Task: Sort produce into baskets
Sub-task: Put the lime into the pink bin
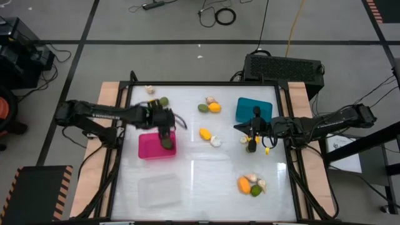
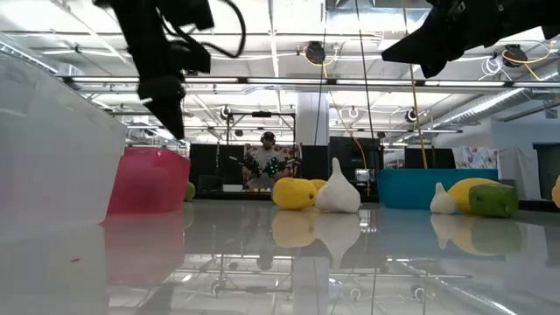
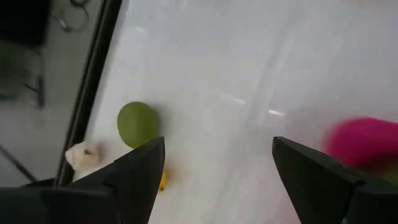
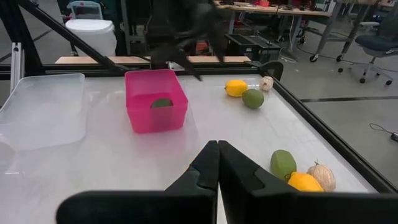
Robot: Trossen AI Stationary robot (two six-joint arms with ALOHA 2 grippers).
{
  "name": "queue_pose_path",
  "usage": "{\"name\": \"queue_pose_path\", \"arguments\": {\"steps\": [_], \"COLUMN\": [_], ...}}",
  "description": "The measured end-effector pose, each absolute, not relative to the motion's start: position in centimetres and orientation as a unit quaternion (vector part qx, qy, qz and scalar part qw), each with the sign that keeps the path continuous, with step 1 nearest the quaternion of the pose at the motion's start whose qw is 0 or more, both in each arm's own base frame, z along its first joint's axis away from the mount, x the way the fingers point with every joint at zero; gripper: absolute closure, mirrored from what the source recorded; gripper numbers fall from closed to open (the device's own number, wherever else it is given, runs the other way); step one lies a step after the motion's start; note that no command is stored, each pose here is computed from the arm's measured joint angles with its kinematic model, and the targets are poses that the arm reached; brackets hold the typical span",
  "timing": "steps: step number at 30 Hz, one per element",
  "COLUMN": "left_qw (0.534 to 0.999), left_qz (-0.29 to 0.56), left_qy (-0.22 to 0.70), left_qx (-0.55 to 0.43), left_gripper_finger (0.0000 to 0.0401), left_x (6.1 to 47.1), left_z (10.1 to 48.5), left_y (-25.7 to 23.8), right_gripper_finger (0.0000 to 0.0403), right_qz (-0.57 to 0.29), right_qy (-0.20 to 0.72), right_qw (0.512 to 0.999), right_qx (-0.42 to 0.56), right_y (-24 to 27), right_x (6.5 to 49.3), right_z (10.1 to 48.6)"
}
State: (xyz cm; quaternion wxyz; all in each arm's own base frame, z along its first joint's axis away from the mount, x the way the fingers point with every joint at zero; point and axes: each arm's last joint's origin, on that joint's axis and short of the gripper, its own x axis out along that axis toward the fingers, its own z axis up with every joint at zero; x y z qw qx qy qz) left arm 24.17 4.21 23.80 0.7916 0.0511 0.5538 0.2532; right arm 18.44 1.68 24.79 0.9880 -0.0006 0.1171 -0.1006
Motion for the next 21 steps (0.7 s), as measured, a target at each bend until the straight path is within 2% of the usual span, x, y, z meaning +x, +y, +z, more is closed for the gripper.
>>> {"name": "queue_pose_path", "arguments": {"steps": [5, 10, 14, 21], "left_qw": [0.799, 0.784, 0.783, 0.775], "left_qz": [0.251, 0.295, 0.266, 0.248], "left_qy": [0.545, 0.529, 0.532, 0.556], "left_qx": [-0.038, -0.135, -0.184, -0.169], "left_gripper_finger": [0.0097, 0.0097, 0.0097, 0.0097], "left_x": [23.2, 20.5, 19.4, 20.1], "left_z": [23.5, 22.5, 20.9, 18.4], "left_y": [11.0, 17.2, 19.6, 20.9], "right_gripper_finger": [0.0403, 0.0403, 0.0403, 0.0403], "right_qz": [-0.101, -0.100, -0.105, -0.124], "right_qy": [0.117, 0.118, 0.119, 0.129], "right_qw": [0.988, 0.988, 0.987, 0.984], "right_qx": [-0.001, -0.011, -0.020, -0.019], "right_y": [1.7, 1.7, 1.4, 0.8], "right_x": [18.4, 18.4, 18.5, 18.8], "right_z": [24.8, 24.8, 24.8, 24.4]}}
